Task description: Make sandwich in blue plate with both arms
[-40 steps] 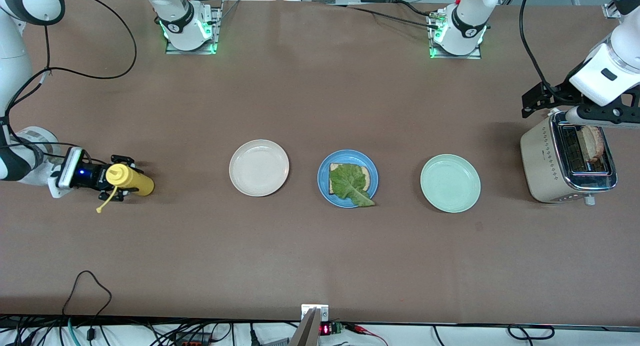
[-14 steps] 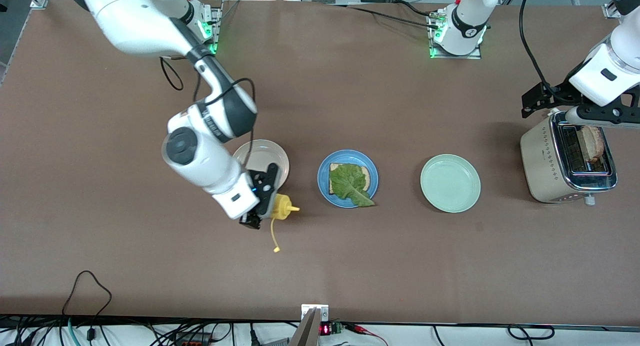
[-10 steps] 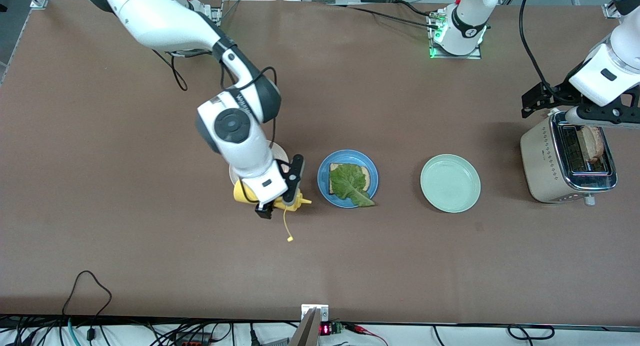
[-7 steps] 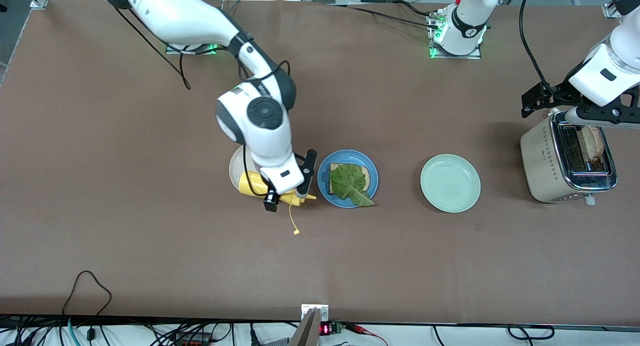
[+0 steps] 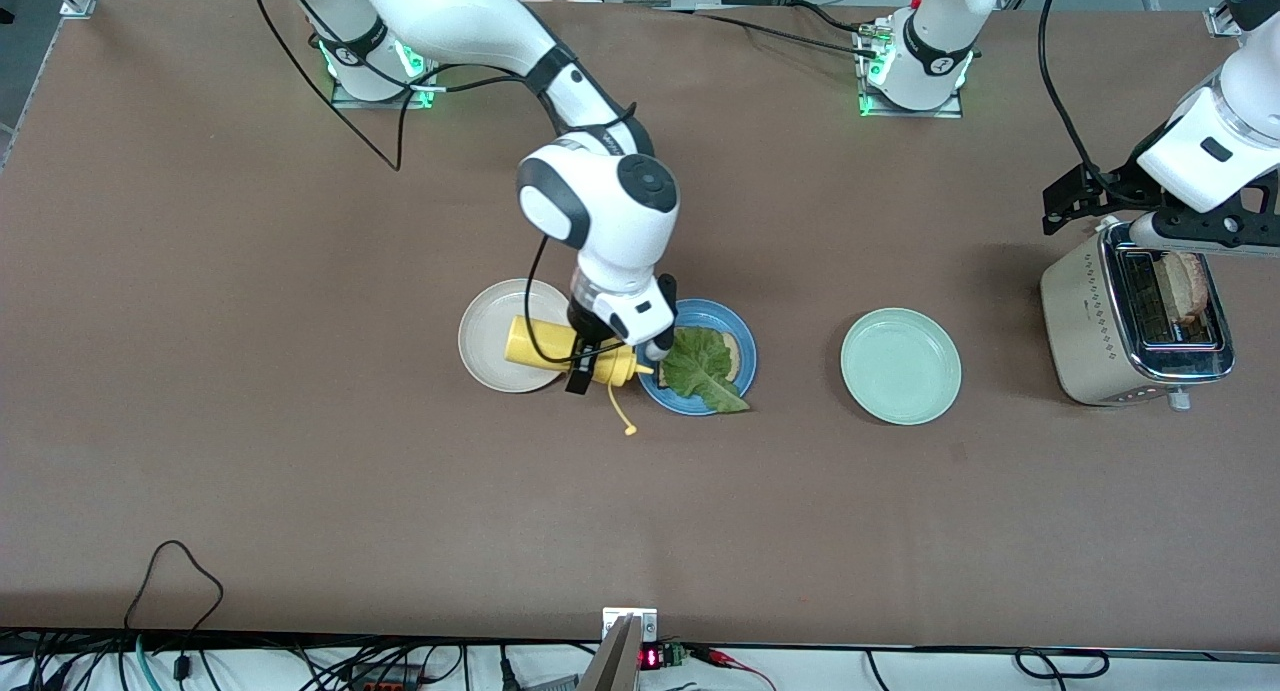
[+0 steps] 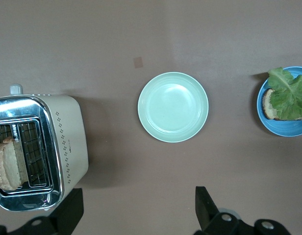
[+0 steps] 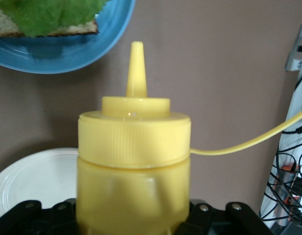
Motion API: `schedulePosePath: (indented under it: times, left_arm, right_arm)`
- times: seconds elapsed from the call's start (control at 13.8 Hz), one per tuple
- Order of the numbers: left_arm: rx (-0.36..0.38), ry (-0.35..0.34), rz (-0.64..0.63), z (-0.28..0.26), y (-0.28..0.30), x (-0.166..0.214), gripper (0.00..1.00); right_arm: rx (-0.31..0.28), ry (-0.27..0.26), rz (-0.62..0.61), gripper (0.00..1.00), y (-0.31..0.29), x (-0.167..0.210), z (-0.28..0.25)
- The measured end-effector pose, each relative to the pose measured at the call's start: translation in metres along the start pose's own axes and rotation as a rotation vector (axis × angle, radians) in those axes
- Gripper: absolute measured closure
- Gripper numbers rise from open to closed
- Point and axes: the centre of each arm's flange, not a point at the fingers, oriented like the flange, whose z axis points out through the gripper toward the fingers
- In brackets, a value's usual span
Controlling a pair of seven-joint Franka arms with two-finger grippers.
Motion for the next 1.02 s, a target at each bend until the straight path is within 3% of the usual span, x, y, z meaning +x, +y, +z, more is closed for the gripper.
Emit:
schedulePosePath:
  times: [0.29, 1.02]
  left_arm:
    - [0.0, 0.0, 0.0, 0.0, 0.0, 0.0, 0.0]
    - [0.0, 0.0, 0.0, 0.0, 0.0, 0.0, 0.0]
  right_arm:
    - [-0.025, -0.033, -0.019, 0.55, -0.014, 0.018, 0.015]
    - [-0.036, -0.042, 0.018, 0.55, -0.01, 0.02, 0.014]
